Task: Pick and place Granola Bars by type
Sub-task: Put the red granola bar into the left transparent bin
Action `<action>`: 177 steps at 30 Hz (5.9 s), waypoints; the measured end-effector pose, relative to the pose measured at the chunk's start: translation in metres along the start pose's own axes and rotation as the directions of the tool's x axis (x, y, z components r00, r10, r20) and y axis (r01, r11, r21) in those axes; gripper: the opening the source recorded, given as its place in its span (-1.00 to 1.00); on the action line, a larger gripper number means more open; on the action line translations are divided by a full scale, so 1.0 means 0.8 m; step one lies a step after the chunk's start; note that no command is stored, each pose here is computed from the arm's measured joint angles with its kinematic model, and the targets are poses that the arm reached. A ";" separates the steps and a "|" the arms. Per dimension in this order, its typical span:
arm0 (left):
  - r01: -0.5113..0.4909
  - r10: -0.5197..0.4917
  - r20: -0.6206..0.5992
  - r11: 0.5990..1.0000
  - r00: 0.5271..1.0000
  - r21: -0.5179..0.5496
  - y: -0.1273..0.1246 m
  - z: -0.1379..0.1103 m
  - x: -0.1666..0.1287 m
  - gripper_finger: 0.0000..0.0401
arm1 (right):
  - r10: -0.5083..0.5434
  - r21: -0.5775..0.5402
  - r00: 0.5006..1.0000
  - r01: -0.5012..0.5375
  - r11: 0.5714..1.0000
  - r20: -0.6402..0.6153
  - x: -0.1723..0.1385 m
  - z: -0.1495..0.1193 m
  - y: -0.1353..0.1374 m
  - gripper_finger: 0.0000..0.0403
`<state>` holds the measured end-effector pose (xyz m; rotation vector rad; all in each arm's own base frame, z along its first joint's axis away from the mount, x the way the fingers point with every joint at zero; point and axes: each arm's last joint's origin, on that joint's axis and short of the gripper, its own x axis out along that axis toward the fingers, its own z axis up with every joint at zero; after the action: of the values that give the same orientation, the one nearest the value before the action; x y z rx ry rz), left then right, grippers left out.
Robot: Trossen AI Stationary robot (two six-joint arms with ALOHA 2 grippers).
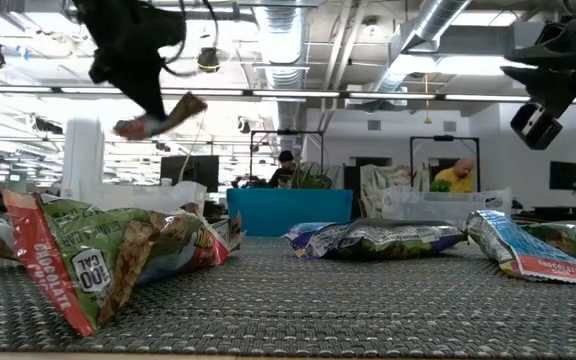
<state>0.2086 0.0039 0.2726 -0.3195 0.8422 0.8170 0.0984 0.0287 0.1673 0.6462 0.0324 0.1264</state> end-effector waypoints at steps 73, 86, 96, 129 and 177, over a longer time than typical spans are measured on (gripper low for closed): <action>0.626 -0.586 0.456 0.776 0.670 0.077 0.025 0.079 -0.068 -0.24 | -0.743 -0.665 0.287 0.333 0.669 -0.605 0.216 0.012 -0.009 -0.05; 0.619 -0.576 0.454 0.782 0.679 0.066 0.016 0.073 -0.072 -0.24 | -0.705 -0.642 0.246 0.294 0.708 -0.665 0.246 -0.016 -0.040 -0.14; 0.623 -0.577 0.448 0.780 0.683 0.056 0.015 0.072 -0.072 -0.24 | -0.707 -0.641 0.220 0.304 0.705 -0.673 0.266 -0.019 -0.048 -0.65; 0.668 -0.434 0.580 0.692 0.689 -0.276 -0.025 0.100 -0.028 -0.24 | -0.238 0.000 0.944 0.245 0.970 -0.229 0.270 0.215 0.017 -0.79; 0.386 -0.188 0.532 0.876 0.826 -0.290 -0.012 0.107 0.024 -0.97 | -0.409 -0.229 0.853 0.349 0.909 -0.324 0.241 0.218 -0.006 -0.41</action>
<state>0.2691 0.0546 0.3127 -0.5496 0.1338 0.7223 0.3025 -0.0552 0.3054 0.4346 0.5074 -0.1375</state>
